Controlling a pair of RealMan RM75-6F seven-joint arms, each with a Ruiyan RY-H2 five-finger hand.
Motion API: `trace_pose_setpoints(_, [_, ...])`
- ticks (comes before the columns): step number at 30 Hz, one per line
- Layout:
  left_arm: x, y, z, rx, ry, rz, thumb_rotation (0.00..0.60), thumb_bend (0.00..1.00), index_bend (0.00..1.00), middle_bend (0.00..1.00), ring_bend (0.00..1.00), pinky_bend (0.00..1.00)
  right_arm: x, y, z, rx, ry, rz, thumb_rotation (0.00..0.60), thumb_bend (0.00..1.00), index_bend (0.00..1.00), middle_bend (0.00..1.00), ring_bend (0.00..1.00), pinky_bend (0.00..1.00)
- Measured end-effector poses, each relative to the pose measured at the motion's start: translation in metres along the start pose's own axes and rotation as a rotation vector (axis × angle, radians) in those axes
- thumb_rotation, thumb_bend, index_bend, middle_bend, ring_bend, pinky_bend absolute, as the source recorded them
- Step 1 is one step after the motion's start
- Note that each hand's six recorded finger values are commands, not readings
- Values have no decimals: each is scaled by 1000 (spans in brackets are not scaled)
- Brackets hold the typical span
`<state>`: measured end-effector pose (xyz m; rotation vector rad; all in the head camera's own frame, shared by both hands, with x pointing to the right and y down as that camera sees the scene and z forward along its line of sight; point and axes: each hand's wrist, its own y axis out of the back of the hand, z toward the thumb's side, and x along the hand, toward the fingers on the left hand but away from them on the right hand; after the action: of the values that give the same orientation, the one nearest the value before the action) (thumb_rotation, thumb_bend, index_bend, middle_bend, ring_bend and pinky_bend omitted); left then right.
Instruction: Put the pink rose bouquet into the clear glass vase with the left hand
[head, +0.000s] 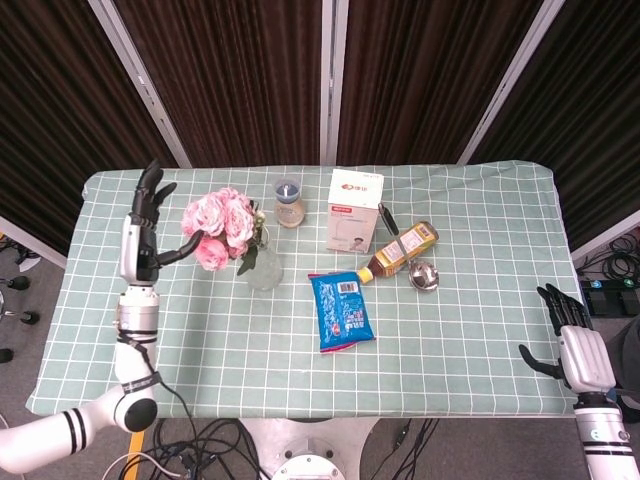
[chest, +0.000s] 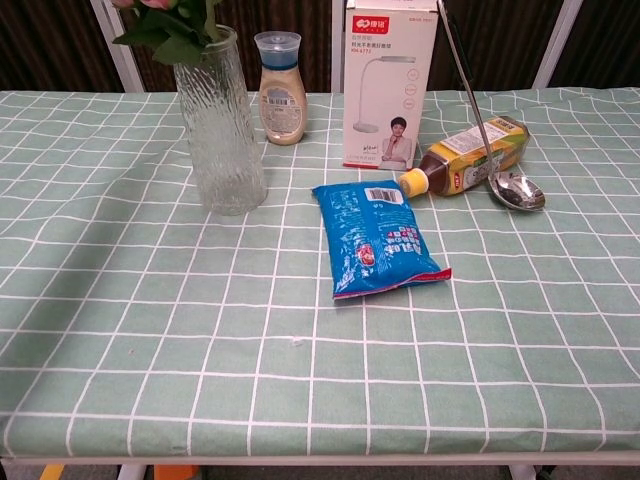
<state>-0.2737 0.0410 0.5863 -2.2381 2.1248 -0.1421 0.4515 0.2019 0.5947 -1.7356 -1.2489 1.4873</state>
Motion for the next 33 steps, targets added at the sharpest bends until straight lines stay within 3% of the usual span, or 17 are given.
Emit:
trace_pose_setpoints(9, [-13,72,11,69,-19,170,600,196,94,0,6,132,0,-1,3,0,6,-1,600,193,0,0,0,0])
trace_pose_setpoints(14, [-17,110,4,240,10,224,600,197,144,39,8,131,2,2,7,2,31,-18,600,193,0,0,0,0])
trace_pose_setpoints(17, [-27,128,-8,385,64,189,600,187,183,118,16,113,4,5,9,6,47,-31,600,193,0,0,0,0])
trace_pose_setpoints(21, [-50,145,-26,604,150,61,600,107,187,124,86,107,8,6,7,6,54,-43,600,193,0,0,0,0])
trace_pose_setpoints(26, [-77,157,-35,931,181,-70,599,0,181,122,61,103,12,5,6,4,77,-43,600,191,0,0,0,0])
trace_pose_setpoints(30, [-114,166,-41,1220,200,-152,502,0,169,92,40,101,16,1,9,11,123,-39,600,178,0,0,0,0])
trace_pose_setpoints(33, [-150,172,-43,1375,218,-194,440,0,161,88,40,101,21,-2,11,30,154,-57,600,166,0,0,0,0])
